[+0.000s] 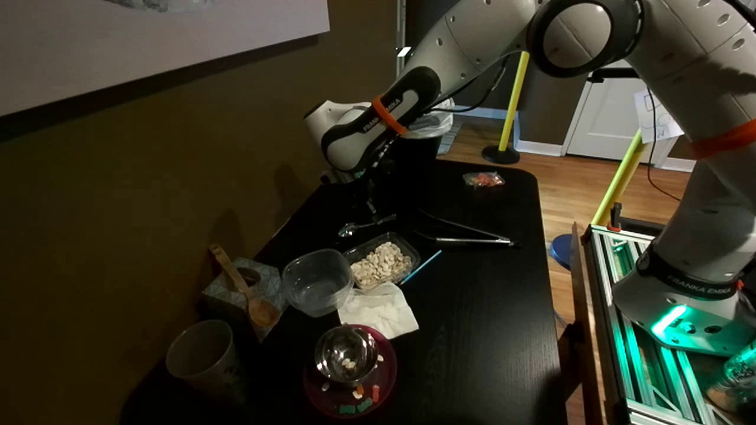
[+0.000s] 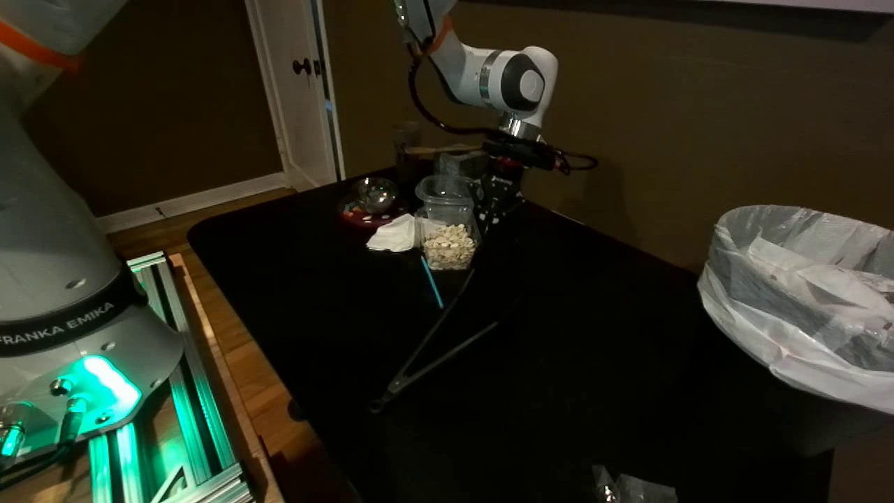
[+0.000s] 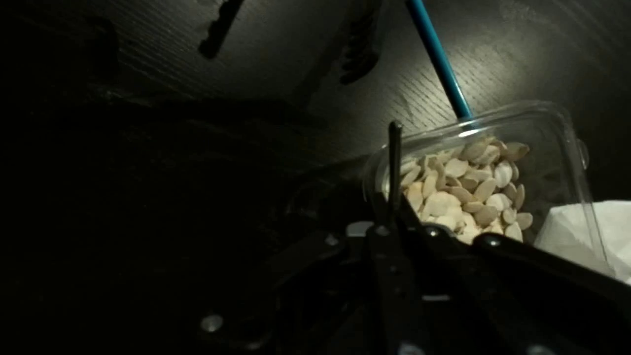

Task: Use the spoon to transfer some contents from the right bowl to the silver bowl

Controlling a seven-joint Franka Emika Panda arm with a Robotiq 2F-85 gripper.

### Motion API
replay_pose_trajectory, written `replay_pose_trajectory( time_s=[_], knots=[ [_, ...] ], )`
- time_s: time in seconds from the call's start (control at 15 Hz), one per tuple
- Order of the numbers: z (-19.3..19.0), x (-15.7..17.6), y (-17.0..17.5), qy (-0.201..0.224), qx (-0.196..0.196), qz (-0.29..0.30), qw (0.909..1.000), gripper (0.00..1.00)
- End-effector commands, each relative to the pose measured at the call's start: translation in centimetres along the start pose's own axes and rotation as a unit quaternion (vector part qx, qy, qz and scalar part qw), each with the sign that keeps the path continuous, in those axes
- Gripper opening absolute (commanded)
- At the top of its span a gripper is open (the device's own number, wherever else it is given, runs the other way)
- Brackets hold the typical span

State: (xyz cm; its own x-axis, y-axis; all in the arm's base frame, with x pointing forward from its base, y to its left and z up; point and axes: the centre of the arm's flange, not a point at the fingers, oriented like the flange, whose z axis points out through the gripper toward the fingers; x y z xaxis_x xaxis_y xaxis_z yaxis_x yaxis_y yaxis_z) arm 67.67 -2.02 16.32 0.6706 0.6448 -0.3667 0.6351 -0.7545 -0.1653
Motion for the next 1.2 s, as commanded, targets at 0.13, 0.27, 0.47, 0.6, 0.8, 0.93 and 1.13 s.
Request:
replay_pose_trajectory(
  time_s=[0.13,0.27,0.47,0.6,0.8,0.93,1.13],
  knots=[
    [-1.3,-0.8,-5.4,-0.07,0.049,0.049,0.9952,0.01],
    [-0.8,0.0,-5.9,-0.104,0.08,0.034,0.9907,0.01],
    [0.5,0.9,-5.6,-0.14,0.119,0.004,0.9829,0.01],
    [1.2,1.1,-4.6,-0.151,0.136,-0.012,0.979,0.01],
    [2.2,1.4,-2.6,-0.167,0.171,-0.036,0.9704,0.01],
    [2.6,1.3,-1.6,-0.18,0.198,-0.046,0.9626,0.08],
    [3.0,1.0,-1.0,-0.189,0.232,-0.053,0.9528,0.43]
  ],
)
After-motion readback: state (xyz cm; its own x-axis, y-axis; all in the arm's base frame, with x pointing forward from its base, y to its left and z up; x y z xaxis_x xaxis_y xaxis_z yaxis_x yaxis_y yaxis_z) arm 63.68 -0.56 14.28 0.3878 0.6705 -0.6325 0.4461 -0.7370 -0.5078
